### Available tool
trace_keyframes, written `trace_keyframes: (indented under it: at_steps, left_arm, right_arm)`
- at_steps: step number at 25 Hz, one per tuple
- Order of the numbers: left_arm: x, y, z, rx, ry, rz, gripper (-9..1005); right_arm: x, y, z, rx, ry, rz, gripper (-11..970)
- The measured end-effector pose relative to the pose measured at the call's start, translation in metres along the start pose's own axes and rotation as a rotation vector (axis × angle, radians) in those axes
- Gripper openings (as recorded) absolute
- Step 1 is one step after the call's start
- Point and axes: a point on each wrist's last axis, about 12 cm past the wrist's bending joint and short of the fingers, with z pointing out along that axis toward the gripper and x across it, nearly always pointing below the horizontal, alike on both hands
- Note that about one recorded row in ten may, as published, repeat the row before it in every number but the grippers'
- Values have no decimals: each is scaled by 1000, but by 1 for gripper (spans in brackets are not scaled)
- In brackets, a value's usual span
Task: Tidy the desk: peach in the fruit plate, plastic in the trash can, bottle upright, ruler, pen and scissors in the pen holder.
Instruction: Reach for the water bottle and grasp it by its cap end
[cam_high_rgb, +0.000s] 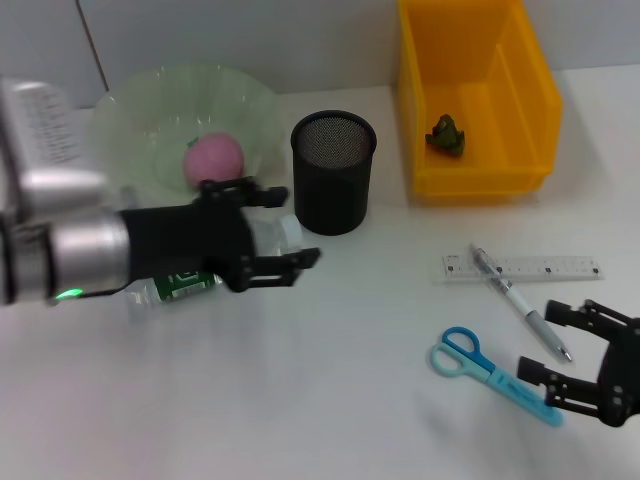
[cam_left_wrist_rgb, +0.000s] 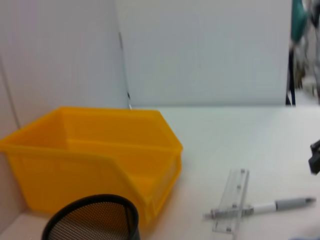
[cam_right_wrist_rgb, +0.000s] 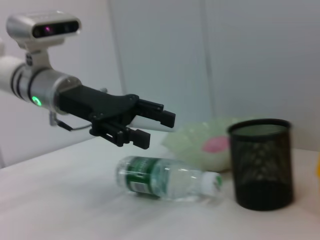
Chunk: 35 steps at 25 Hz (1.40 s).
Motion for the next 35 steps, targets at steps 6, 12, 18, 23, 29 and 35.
trace_keyframes:
  at_steps: [6,12,18,23,29,35]
  left_arm:
    - [-25,6,35,7,150,38,786]
    - [-34,14,55,-17,236,57,786]
    - [-27,22,60,-55,312,54,786]
    - [-20,26,62,-70,345,47,786]
    - [-14,30,66,-90,370,36,786]
    - [-10,33,68,-101,385,36,786]
  right_arm:
    - [9,2,-5,20,22,6,820]
    - [10,2,-3,16,18,12,820]
    - [8,2,-1,10,14,8,820]
    - [6,1,2,2,8,8,820]
    - [5,0,6,-11,5,7,820]
    - [3,-1,9,-19,3,9,820]
